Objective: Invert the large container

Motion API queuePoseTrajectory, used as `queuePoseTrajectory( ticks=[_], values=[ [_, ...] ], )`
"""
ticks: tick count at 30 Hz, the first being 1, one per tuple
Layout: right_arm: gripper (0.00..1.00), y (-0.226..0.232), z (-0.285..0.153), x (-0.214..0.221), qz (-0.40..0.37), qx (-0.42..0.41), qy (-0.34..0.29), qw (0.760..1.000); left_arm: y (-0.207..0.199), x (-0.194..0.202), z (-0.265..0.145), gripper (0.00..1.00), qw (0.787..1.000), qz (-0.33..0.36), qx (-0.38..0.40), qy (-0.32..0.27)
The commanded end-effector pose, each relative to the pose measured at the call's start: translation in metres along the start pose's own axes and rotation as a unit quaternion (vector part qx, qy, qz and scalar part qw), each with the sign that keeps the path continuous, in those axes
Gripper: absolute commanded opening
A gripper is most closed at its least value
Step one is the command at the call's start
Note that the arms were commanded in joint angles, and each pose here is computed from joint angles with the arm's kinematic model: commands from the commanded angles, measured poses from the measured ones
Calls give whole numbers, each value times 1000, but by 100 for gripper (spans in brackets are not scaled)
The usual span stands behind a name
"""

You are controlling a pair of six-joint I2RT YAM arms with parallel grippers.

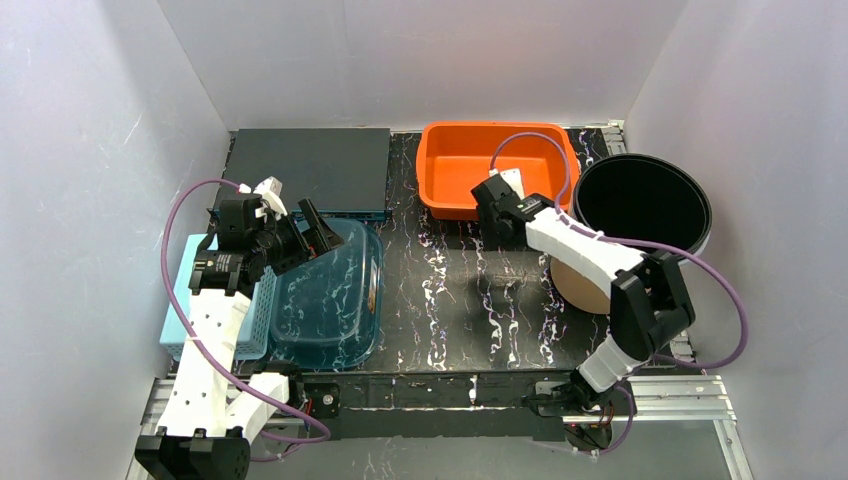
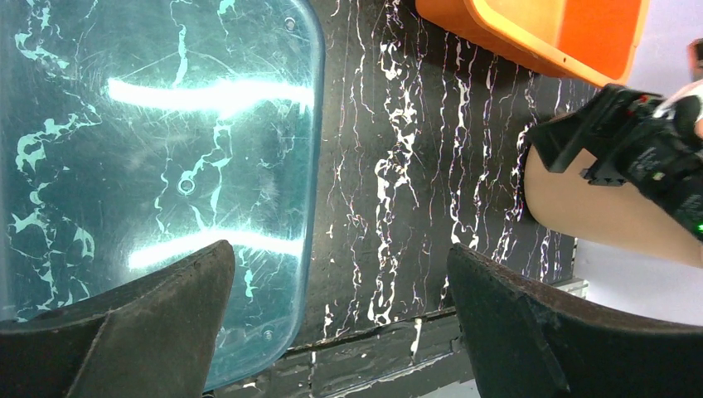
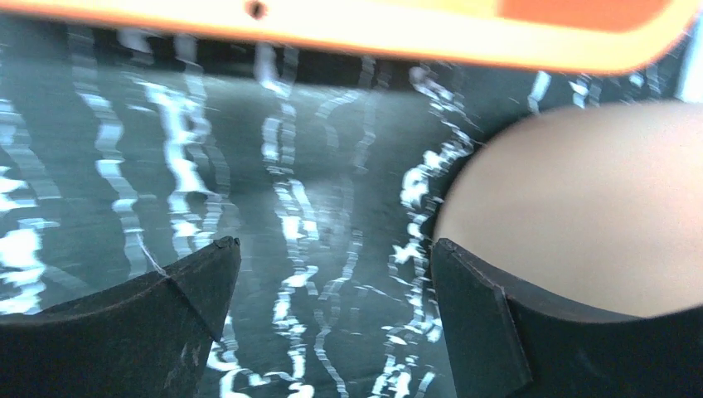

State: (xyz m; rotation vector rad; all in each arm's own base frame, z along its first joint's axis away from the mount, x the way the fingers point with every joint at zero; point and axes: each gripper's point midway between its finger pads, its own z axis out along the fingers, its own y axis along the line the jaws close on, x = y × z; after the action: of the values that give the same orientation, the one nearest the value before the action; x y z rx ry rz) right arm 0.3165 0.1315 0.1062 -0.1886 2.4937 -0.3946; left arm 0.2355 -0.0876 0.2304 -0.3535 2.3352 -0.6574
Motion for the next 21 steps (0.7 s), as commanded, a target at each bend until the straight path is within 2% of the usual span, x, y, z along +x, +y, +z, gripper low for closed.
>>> queuePoseTrajectory(
  ticks=[1,5,10,15,21],
  values=[
    [92,53,-50,-71,67,-177,-94,977,-3,1,0,98,1000,-3,11,4],
    [90,80,-63,-101,55,-229,-134,963,-4,2,-1,98,1000,-5,14,4],
    [89,124,-61,-117,-12,-271,-157,950,-6,4,-2,98,1000,-8,19,7],
    [89,145,-42,-124,-79,-254,-162,950,-7,4,-3,98,1000,-6,23,7],
    [89,143,-31,-143,-142,-207,-199,947,-6,6,-3,98,1000,-5,20,10]
  ],
)
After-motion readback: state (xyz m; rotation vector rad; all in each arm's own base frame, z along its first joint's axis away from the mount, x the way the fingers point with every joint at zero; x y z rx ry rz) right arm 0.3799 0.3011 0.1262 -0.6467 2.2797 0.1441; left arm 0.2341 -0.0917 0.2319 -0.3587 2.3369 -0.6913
